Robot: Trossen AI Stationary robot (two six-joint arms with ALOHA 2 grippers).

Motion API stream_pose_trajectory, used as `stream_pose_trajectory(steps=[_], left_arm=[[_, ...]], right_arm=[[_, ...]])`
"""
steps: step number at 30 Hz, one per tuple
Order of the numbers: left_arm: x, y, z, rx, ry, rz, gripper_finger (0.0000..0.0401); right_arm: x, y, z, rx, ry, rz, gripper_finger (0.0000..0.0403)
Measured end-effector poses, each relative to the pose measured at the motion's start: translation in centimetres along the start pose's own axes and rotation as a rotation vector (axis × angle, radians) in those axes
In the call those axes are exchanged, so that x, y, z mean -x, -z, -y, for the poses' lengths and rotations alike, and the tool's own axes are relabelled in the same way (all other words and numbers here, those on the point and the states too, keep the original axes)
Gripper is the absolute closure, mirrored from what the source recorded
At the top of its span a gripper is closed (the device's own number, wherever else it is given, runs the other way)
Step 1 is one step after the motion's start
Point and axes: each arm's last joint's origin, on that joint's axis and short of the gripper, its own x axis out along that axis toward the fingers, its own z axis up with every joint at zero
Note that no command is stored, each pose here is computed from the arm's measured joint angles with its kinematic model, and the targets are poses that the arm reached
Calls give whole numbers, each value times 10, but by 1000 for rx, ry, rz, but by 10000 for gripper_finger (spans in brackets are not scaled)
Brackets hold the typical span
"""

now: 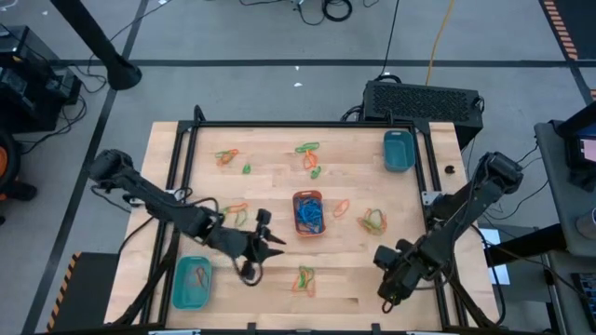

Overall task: Sort rubber bands into baskets
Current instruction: Put the orange rubber band into the green bin

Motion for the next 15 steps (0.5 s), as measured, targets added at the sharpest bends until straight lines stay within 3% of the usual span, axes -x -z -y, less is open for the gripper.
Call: stream_pose_trajectory(steps=[6,15], left_arm=[[-34,12,-9,-25,108,12,283],[-64,29,-27,53,148,15,283]], right_arm=[[-29,8,-5,41,71,-36,314],[-59,4,-7,45,126,-47,314]])
